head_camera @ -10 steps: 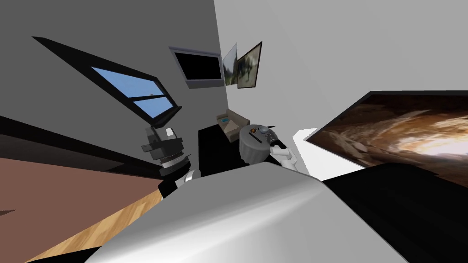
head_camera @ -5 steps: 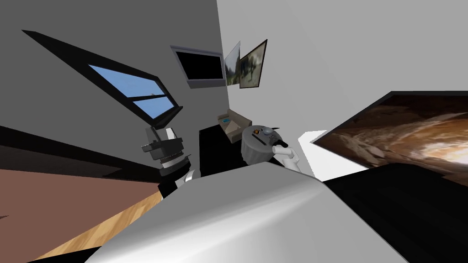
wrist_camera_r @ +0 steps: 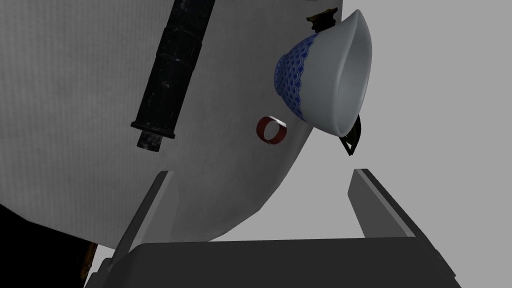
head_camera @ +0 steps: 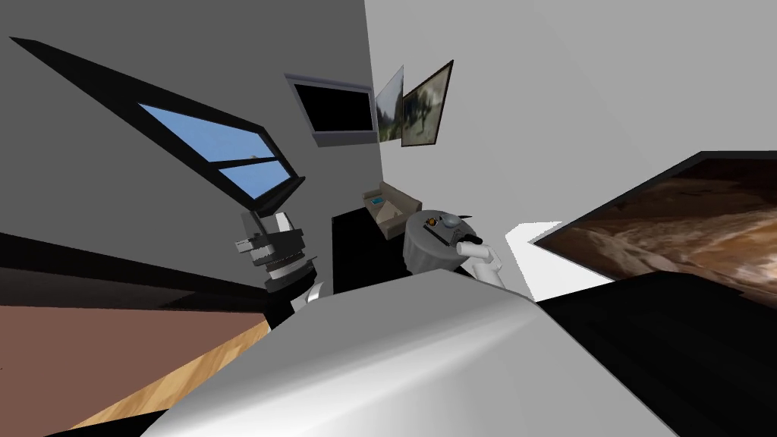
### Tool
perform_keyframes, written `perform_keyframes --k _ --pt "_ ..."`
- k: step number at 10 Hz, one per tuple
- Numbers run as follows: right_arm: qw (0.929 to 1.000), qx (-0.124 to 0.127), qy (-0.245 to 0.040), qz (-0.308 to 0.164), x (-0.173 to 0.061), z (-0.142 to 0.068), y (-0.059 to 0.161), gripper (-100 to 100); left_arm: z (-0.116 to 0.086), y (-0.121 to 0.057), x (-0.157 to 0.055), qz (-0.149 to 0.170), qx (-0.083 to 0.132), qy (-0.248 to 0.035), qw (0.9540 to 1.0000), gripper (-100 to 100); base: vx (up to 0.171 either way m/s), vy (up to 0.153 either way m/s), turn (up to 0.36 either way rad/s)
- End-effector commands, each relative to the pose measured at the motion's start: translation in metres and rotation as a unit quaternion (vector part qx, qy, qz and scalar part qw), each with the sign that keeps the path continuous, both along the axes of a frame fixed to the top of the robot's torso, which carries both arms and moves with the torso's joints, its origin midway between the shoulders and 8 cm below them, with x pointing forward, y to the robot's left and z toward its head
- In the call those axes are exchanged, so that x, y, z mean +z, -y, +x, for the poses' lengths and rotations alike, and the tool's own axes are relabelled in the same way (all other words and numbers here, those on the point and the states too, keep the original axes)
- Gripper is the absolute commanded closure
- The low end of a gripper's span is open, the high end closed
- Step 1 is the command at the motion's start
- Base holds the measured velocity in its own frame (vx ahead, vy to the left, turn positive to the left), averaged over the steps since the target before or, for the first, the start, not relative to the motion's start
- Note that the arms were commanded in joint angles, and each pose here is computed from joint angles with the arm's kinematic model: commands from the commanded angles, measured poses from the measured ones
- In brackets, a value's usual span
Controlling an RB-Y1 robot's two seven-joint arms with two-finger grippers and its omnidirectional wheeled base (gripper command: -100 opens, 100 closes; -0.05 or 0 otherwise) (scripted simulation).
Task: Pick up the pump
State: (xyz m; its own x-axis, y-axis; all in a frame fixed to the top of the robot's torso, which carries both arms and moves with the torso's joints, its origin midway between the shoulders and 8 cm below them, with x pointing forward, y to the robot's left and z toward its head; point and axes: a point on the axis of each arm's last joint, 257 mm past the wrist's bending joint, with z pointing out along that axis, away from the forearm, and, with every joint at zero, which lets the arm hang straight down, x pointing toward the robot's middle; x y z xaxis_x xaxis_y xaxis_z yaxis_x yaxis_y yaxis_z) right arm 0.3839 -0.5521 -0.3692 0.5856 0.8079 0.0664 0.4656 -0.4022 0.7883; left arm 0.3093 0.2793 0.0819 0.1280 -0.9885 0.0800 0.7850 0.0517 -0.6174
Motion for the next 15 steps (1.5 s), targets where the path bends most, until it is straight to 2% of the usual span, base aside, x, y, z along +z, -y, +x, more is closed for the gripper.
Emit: perform_keyframes --k 1,3,4,6,7,8,9,11,12,14,15 --pt "0.999 -0.03 -0.018 0.027 -0.011 -0.014 0.018 -100 0.0 0.0 0.0 0.0 0.0 0.0 1.0 0 0.152 0.062 0.038" --pt "0.9979 -0.034 -0.039 0.038 -0.022 -0.022 0.016 -100 0.0 0.0 0.0 0.0 0.0 0.0 1.0 0 0.098 0.032 0.012" --pt "0.9949 -0.061 -0.052 0.061 -0.031 -0.036 0.029 -100 0.0 0.0 0.0 0.0 0.0 0.0 1.0 0 0.108 0.044 0.04" --pt "0.9933 -0.063 -0.068 0.069 -0.037 -0.042 0.026 -100 0.0 0.0 0.0 0.0 0.0 0.0 1.0 0 0.082 0.034 0.012" --pt "0.9883 -0.09 -0.082 0.092 -0.046 -0.056 0.036 -100 0.0 0.0 0.0 0.0 0.0 0.0 1.0 0 0.107 0.025 0.053" --pt "0.9865 -0.092 -0.093 0.099 -0.051 -0.061 0.034 -100 0.0 0.0 0.0 0.0 0.0 0.0 1.0 0 0.114 0.02 0.027" --pt "0.9802 -0.119 -0.104 0.12 -0.058 -0.075 0.043 -100 0.0 0.0 0.0 0.0 0.0 0.0 1.0 0 0.155 0.013 0.047" --pt "0.9769 -0.121 -0.12 0.129 -0.063 -0.082 0.039 -100 0.0 0.0 0.0 0.0 0.0 0.0 1.0 0 0.101 0.017 0.01" --pt "0.9691 -0.147 -0.129 0.15 -0.069 -0.096 0.047 -100 0.0 0.0 0.0 0.0 0.0 0.0 1.0 0 0.112 0.025 0.047" --pt "0.9657 -0.149 -0.143 0.158 -0.073 -0.102 0.043 -100 0.0 0.0 0.0 0.0 0.0 0.0 1.0 0 0.085 0.012 0.013" --pt "0.9555 -0.174 -0.155 0.18 -0.079 -0.117 0.048 -100 0.0 0.0 0.0 0.0 0.0 0.0 1.0 0 0.103 0.002 0.046"
